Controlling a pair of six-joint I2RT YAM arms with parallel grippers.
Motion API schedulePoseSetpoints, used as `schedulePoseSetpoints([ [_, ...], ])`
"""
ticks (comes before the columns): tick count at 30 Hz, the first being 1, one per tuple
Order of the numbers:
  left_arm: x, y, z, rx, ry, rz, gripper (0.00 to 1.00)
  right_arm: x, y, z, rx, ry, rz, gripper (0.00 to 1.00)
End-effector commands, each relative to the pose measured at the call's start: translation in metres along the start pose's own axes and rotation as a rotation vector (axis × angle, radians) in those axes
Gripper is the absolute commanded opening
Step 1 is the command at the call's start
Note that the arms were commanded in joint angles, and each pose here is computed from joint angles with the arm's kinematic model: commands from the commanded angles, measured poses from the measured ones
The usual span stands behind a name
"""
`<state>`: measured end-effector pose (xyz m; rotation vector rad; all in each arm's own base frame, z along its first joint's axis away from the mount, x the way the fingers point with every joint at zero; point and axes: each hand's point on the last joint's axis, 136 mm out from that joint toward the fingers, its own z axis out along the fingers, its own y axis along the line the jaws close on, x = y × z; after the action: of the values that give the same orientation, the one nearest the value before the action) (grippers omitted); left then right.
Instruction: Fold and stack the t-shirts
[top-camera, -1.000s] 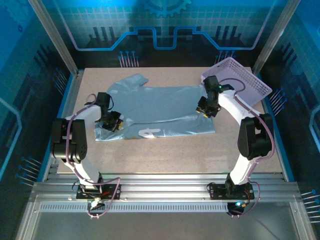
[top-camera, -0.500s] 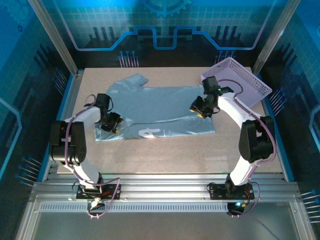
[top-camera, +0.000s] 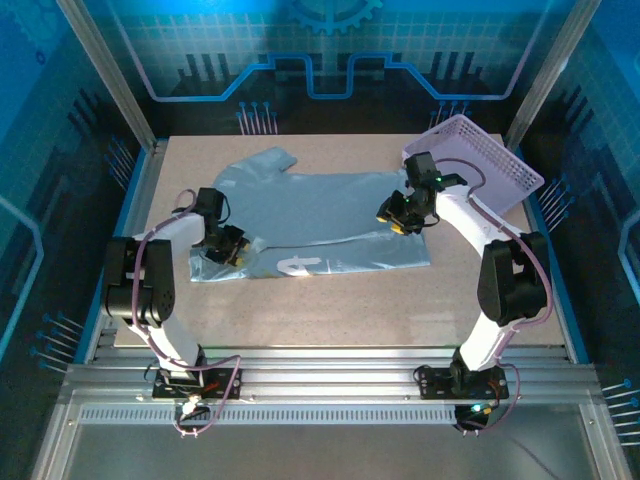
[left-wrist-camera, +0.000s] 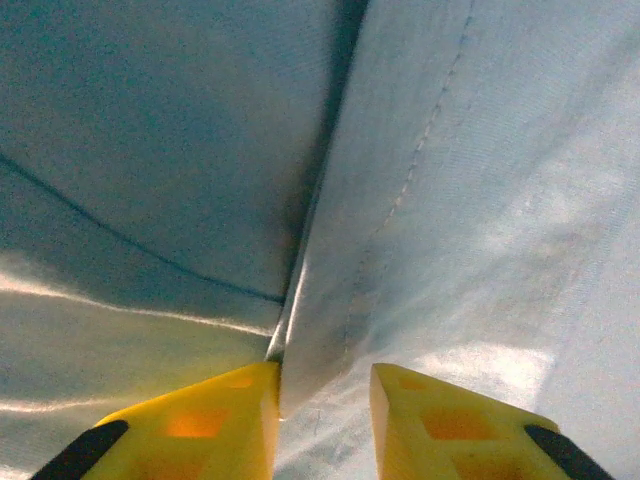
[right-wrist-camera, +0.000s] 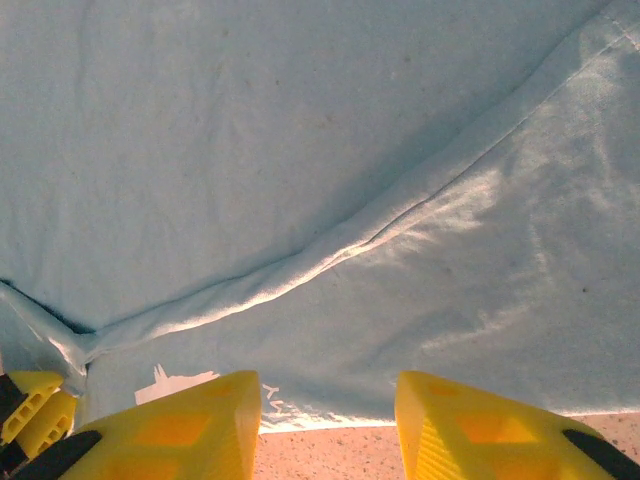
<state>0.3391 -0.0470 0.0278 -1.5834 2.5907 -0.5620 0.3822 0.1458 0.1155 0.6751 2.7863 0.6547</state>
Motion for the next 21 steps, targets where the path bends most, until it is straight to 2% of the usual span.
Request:
schedulePoseSetpoints([
  [1,0.006,0.003,0.002,-0.028,0.030,0.021,0.25,0.003,0.009,-0.009,-0.027,0.001,-0.008,0.41],
  [6,0.007,0.002,0.002,-0.023,0.031,0.028,0.02,0.004,0.007,-0.010,-0.015,0.003,-0.007,0.41],
  [7,0.006,0.000,0.000,-0.021,0.022,0.033,0.00,0.004,0.007,-0.010,-0.013,0.003,-0.007,0.41],
  [14,-0.005,-0.037,-0.028,0.030,-0.042,0.109,0.00,0.002,0.007,-0.013,-0.004,-0.006,-0.009,0.41],
  [21,-0.014,-0.093,-0.024,0.054,-0.033,0.205,0.00,-0.001,0.011,-0.013,-0.016,0.003,-0.010,0.40],
])
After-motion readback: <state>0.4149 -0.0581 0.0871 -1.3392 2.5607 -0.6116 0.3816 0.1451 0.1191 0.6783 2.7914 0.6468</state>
